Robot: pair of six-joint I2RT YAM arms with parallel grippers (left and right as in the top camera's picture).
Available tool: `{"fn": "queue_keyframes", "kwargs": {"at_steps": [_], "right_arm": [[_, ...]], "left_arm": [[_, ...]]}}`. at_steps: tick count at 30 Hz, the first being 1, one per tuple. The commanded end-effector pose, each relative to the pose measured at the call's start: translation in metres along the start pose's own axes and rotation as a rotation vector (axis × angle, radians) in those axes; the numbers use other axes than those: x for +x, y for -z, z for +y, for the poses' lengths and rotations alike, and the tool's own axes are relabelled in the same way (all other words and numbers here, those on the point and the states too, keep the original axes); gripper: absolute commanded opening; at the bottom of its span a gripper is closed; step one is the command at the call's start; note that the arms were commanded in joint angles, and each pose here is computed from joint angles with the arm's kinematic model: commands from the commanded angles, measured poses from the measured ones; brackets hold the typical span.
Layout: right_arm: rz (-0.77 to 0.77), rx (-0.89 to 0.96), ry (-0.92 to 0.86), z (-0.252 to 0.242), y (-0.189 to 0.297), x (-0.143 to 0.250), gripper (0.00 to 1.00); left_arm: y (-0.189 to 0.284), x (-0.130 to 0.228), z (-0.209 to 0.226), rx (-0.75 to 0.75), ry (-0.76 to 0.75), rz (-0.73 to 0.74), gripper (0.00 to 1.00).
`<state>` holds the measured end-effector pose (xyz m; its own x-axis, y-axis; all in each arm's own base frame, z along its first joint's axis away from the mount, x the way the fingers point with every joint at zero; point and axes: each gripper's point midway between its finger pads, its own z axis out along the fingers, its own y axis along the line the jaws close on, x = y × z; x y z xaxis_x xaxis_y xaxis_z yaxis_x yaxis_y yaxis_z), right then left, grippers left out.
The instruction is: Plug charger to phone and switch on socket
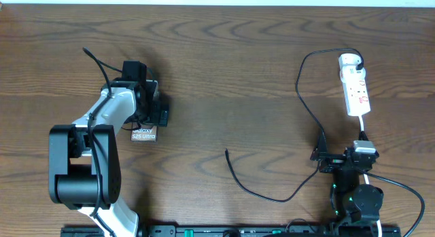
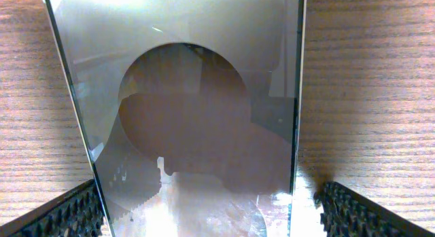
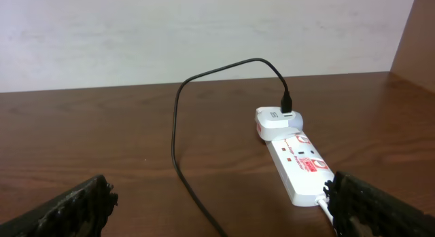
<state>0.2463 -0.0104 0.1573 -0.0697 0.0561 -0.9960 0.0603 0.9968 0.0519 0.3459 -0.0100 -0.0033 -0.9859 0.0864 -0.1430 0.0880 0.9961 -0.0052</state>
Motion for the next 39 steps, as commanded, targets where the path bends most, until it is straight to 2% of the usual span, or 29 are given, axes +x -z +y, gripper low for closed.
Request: {"fn": "queue_keyframes", "kwargs": {"at_steps": [1, 28, 39], "right_arm": [[-0.002, 0.004, 0.012, -0.001, 0.000, 0.000, 0.99], [-0.001, 0.005, 0.011, -0.001, 0.000, 0.000, 0.99], [-0.001, 0.005, 0.012, -0.001, 0.000, 0.000, 0.99]], "left_arm": [[-0.010, 0.010, -0.001, 0.011, -0.011, 0.039, 0.98], [-0.007, -0.002, 0.001, 0.008, -0.008, 0.003, 0.98], [-0.002, -0.007, 0.010, 0.021, 0.041, -0.007, 0.98]]}}
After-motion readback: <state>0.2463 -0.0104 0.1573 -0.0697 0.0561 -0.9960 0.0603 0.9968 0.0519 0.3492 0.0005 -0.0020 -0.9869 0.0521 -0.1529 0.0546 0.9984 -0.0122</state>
